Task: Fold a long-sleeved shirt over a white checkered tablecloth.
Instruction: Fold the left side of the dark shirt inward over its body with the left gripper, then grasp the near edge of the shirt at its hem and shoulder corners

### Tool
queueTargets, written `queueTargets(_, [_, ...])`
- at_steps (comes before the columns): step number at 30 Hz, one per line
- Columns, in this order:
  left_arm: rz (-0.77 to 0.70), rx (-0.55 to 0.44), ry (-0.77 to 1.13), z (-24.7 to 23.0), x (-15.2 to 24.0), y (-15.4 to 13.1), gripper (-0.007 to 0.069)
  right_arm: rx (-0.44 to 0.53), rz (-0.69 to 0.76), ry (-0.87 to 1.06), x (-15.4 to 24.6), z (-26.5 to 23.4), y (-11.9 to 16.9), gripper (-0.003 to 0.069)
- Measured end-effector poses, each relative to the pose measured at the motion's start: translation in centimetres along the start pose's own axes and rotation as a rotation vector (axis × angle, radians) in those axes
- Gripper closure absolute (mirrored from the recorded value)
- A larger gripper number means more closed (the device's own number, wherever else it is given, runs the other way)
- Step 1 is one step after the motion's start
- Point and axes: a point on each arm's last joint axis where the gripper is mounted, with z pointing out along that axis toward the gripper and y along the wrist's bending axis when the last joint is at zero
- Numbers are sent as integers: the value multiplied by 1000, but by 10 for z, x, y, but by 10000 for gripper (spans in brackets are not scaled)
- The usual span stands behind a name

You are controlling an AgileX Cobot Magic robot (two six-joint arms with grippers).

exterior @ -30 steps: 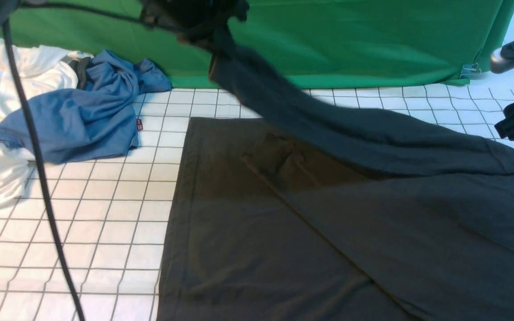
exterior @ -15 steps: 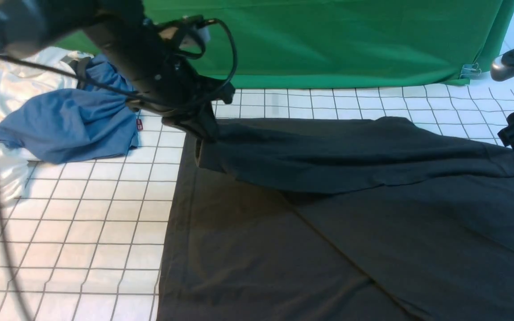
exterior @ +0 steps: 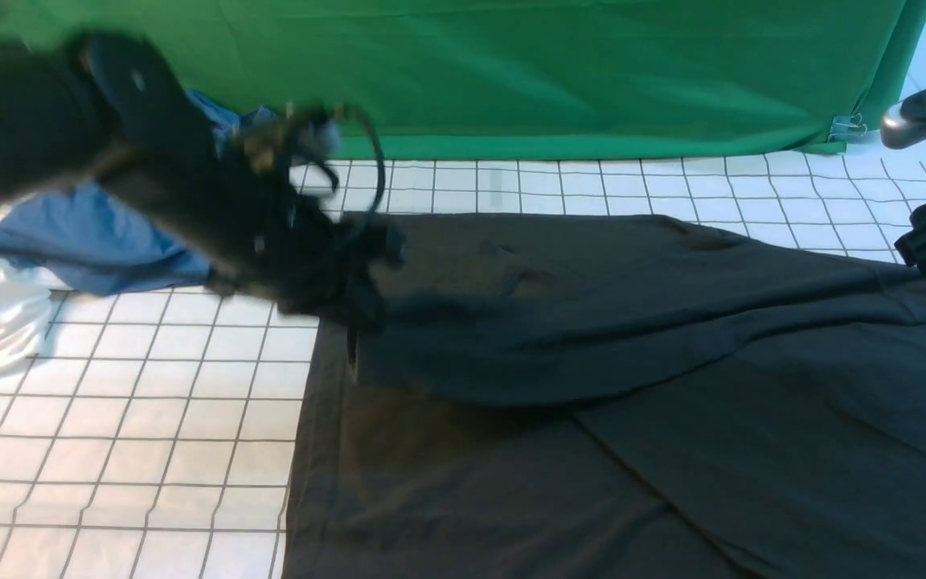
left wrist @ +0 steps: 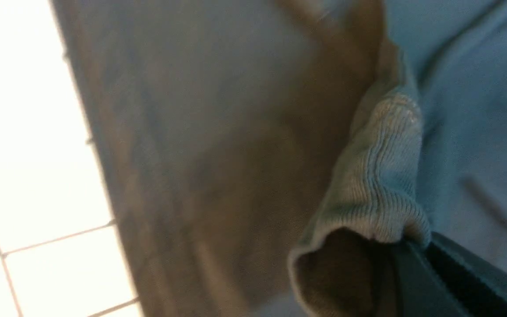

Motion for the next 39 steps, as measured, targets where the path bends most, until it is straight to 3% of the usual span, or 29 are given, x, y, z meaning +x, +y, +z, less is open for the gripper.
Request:
queueTargets(4, [-9, -67, 40, 22, 15, 18, 628, -1, 0, 0, 0, 0, 0, 161])
queueTargets(8, [24, -123, 71, 31, 19, 28, 538, -1, -1, 0, 0, 0, 0, 161])
queueTargets(12, [67, -161, 73, 31, 19, 32, 389, -5, -10, 17, 2, -1, 0, 161])
queueTargets(13, [109, -185, 87, 28, 16, 32, 306, -7, -19, 28, 3, -4, 0, 161])
queueTargets(17, [237, -242, 144, 4, 4, 22, 126, 7, -11, 24, 6, -29, -5, 161])
queueTargets(19, [324, -279, 162, -15, 1, 7, 85, 16, 7, -4, 8, -51, -8, 161])
queueTargets(24, [527, -240, 203, -33, 26, -46, 77, -32, 93, -89, 19, -107, -7, 161])
queueTargets(29, [750, -187, 399, -9, 86, -86, 89, -146, 113, -114, 34, -155, 12, 161])
queueTargets(34, [885, -184, 581, 18, 144, -83, 90, -250, -16, -100, 52, -192, 51, 161])
queueTargets(39, [939, -184, 617, 35, 176, -66, 90, -320, -143, -88, 82, -203, 84, 161])
